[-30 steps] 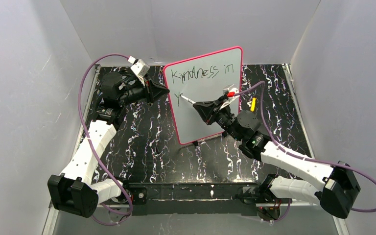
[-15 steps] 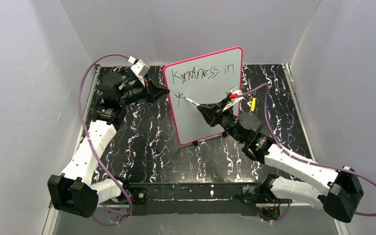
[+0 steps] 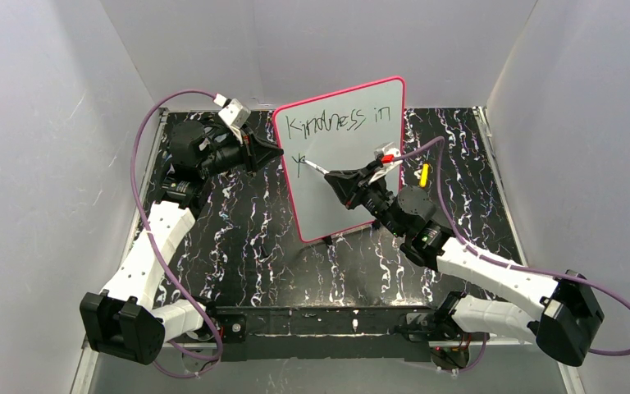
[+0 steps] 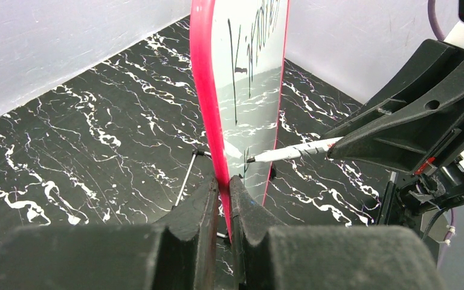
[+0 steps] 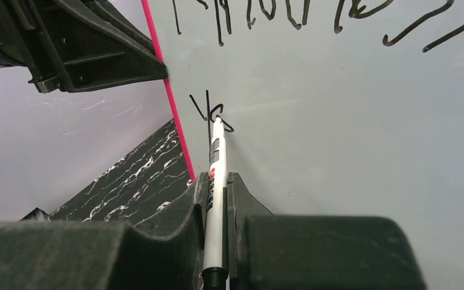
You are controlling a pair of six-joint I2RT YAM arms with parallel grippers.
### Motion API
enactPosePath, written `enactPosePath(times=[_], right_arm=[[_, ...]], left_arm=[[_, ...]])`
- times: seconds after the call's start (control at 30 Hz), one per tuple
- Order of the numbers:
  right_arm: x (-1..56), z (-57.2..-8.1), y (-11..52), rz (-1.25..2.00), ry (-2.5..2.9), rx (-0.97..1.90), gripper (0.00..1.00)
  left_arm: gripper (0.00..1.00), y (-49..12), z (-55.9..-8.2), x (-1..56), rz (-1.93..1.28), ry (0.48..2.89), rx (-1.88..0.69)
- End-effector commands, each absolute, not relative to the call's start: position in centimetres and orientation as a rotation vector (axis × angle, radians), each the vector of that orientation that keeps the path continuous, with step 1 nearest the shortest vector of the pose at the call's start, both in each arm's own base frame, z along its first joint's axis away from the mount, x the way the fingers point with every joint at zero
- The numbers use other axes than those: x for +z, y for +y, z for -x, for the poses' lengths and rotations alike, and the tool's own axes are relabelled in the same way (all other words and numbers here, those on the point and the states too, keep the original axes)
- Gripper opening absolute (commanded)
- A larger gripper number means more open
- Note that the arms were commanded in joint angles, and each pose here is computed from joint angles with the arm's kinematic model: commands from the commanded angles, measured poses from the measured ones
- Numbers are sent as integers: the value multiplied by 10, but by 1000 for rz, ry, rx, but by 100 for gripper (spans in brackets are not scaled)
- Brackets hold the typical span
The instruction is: Write a sentence on the whiteboard
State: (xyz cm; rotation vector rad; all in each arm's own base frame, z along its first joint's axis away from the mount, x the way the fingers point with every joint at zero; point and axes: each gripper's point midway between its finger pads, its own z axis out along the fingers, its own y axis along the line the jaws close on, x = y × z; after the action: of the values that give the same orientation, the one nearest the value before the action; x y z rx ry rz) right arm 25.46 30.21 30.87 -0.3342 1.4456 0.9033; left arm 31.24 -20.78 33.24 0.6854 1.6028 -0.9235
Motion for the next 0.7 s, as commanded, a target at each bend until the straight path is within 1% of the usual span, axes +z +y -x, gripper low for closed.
enactPosePath(times=[0.0, 0.23, 0.67], right_arm=[[342, -260, 297, 288, 1356, 899, 1], [358, -242, 288, 303, 1308, 956, 1], [336, -261, 287, 283, 1379, 843, 1]], left_arm=[[0, -215, -295, 326, -742, 1614, -995], [0, -215, -295, 326, -741, 1615, -995], [0, -215, -295, 325, -743, 1616, -997]])
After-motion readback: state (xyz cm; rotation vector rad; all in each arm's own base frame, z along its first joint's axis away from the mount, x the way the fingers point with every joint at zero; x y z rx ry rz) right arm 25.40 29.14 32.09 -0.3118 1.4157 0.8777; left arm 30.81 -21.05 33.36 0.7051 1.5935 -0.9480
